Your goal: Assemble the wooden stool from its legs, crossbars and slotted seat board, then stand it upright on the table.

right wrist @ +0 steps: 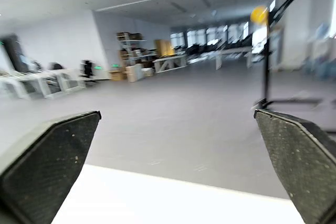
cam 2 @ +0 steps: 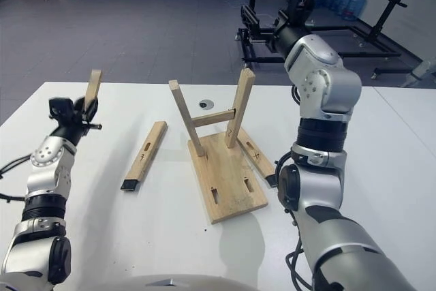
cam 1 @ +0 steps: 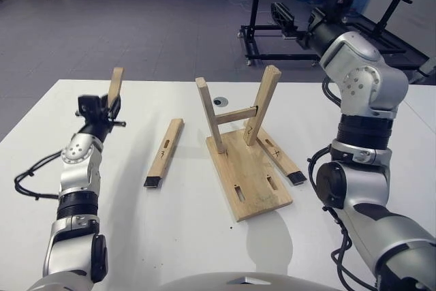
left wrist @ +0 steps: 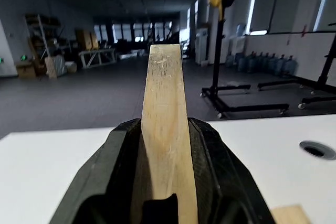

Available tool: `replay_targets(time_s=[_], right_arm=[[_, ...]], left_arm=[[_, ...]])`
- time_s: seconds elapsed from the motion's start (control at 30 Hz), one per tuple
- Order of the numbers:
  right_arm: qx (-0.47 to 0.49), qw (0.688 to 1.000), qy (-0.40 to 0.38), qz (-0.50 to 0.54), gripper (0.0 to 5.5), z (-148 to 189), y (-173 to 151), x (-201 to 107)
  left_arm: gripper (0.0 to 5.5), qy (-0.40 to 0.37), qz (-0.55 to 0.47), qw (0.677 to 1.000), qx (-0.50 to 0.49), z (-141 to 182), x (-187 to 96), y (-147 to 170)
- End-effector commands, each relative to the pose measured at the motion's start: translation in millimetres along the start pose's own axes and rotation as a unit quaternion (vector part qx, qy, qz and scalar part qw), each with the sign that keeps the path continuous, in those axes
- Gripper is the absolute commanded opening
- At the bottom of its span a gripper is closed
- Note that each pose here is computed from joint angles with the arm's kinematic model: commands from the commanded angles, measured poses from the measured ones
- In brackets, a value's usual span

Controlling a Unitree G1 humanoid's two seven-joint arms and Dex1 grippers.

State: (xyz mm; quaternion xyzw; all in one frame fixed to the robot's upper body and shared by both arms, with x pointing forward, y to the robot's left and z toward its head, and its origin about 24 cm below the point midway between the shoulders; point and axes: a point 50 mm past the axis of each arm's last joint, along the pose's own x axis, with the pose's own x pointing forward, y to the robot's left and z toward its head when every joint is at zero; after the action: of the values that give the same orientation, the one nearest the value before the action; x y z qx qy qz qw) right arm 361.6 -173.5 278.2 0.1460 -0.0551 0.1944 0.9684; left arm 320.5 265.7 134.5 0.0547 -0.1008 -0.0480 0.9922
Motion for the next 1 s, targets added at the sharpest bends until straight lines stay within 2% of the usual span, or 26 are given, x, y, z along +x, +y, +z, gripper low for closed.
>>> replay_targets(time_s=[0.03,0.13,0.23,0.47,0.7,1.0], right_arm=[[0.297,0.902,0.097,0.297,5.40,-12.5,86.1,13.1],[0.326,0.871,0.142,0.338,5.40,-32.2,122.3,13.1],[0.339,0.866,0.154,0.335,5.40,-35.3,131.1,10.7],[0.354,0.874,0.135,0.306,5.40,-28.9,123.0,8.0],[0.334,0.897,0.070,0.282,5.40,-8.7,111.9,8.6],[0.339,0.896,0.062,0.278,5.40,-11.0,116.6,12.8]], left_arm=[[1.27,-0.173,-0.238,0.953,0.078,122.7,6.4,-81.4],[1.27,-0.192,-0.272,0.941,0.053,137.7,7.1,-107.0],[1.27,-0.202,-0.288,0.935,0.043,153.8,2.9,-122.4],[1.27,-0.181,-0.272,0.944,0.046,154.2,1.3,-116.4],[1.27,-0.152,-0.273,0.949,0.050,140.3,-1.4,-119.2],[1.27,-0.149,-0.280,0.948,0.043,138.6,-3.0,-127.1]])
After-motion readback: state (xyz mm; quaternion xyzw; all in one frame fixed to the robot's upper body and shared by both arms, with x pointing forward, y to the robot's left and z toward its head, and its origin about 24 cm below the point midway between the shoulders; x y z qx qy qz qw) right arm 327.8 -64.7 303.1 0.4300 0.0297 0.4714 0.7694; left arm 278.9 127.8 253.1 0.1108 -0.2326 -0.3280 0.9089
